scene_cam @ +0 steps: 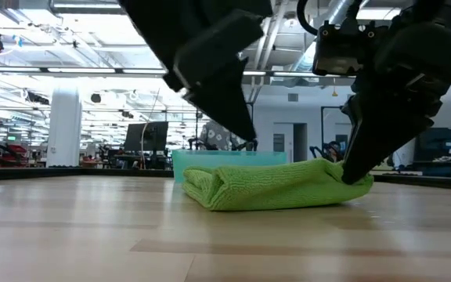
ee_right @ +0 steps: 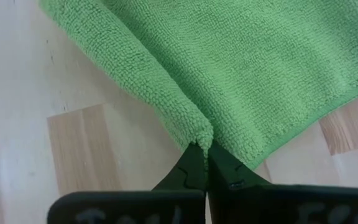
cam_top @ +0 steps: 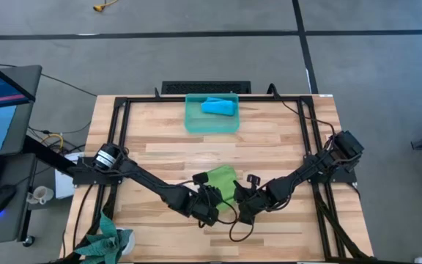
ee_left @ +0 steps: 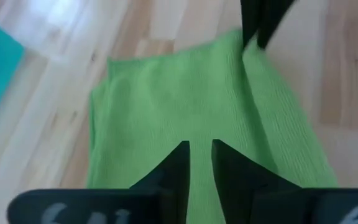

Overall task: Roll microfiber towels into tight, uniform cylinder then place into a basket
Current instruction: Roll the green microfiber cloth

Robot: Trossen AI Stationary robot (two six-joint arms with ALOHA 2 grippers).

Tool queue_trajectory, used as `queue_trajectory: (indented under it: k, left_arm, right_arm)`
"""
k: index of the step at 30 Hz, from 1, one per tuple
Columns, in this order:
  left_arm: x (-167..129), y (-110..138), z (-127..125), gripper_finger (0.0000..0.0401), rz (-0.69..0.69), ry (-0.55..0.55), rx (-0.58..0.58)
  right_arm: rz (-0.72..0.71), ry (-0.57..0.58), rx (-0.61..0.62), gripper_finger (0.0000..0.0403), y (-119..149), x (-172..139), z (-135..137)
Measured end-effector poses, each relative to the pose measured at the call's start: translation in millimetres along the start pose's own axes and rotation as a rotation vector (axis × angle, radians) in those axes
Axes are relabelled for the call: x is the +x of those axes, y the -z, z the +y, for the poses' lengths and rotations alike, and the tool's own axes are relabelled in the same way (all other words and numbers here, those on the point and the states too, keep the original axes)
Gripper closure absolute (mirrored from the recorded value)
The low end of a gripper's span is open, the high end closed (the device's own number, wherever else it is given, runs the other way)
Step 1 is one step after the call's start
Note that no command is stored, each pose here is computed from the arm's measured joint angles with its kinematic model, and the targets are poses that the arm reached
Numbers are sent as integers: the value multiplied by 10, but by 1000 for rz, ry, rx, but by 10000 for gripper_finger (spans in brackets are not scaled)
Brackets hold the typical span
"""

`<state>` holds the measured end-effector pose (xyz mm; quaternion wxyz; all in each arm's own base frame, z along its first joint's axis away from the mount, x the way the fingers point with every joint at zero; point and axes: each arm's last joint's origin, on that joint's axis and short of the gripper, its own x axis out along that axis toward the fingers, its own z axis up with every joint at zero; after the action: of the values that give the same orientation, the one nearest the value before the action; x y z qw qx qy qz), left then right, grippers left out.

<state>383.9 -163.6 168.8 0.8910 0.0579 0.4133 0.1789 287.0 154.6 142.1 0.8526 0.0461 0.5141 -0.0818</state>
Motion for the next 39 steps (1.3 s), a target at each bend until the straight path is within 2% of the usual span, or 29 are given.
queue_trajectory:
  k: [3,6,16,24,39]
  left_arm:
    - [102,50,50,354,-13,2,-18]
    - [181,100,54,361,-19,62,-50]
    - [203,173,-27,377,1,151,-49]
    - [281,322,24,379,59,155,-67]
    - [281,328,17,379,67,175,-52]
  right_arm:
    - [0,1,1,392,-2,0,-3]
    - [0,5,13,392,-17,6,-23]
    - [0,22,67,392,-70,33,-102]
    - [-4,28,88,391,-119,43,-148]
    - [-12,70,218,389,-325,125,-420]
